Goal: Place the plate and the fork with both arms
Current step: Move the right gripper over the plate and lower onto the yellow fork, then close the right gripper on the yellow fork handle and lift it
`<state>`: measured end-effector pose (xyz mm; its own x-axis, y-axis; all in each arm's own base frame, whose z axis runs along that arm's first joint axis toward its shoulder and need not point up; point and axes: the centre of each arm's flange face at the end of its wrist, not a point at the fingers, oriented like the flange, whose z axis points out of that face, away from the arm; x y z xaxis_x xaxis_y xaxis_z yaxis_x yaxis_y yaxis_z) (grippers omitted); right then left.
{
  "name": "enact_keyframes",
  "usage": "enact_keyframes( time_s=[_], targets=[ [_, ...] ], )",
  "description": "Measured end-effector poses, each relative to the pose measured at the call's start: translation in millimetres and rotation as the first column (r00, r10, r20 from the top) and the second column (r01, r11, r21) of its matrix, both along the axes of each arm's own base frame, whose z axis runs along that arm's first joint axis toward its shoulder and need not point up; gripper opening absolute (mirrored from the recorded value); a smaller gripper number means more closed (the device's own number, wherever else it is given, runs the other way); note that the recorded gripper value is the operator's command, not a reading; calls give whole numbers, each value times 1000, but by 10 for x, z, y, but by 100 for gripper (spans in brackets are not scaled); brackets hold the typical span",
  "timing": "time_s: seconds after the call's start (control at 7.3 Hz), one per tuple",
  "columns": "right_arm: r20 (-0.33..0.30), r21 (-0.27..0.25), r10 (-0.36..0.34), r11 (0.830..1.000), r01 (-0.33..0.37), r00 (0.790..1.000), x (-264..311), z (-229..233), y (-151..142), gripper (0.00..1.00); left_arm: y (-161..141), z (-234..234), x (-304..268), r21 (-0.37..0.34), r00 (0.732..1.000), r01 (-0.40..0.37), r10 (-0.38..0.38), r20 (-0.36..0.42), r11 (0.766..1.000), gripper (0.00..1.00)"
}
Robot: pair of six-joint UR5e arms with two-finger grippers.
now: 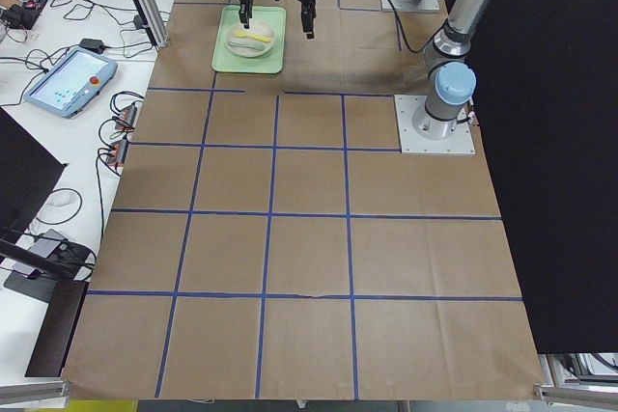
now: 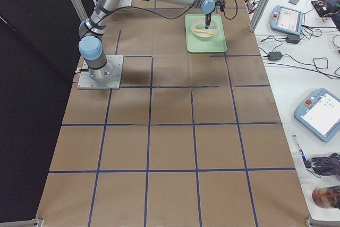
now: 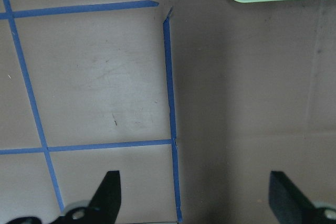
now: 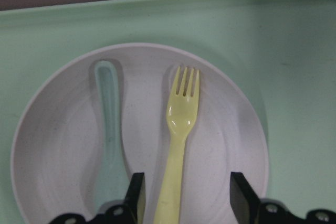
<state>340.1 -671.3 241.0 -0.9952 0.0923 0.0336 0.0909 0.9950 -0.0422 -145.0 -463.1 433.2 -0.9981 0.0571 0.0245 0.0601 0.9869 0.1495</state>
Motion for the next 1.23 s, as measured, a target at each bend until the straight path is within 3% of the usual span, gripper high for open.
enact_keyframes(
  time_s=[0.14,0.41,1.23],
  targets=[
    [1,8,-5,1000,5,1000,5,-59,-4,53,3,3,1,-1,1000,0,0,2,1000,100],
    [0,20,-18,1000,18,1000,34,-149,-1,44,6,11,2,-3,1000,1,-1,3,1000,100],
    [-11,53,-18,998,19,1000,65,-397,5,46,-12,-19,0,3,1000,2,-2,0,1000,100]
  ],
)
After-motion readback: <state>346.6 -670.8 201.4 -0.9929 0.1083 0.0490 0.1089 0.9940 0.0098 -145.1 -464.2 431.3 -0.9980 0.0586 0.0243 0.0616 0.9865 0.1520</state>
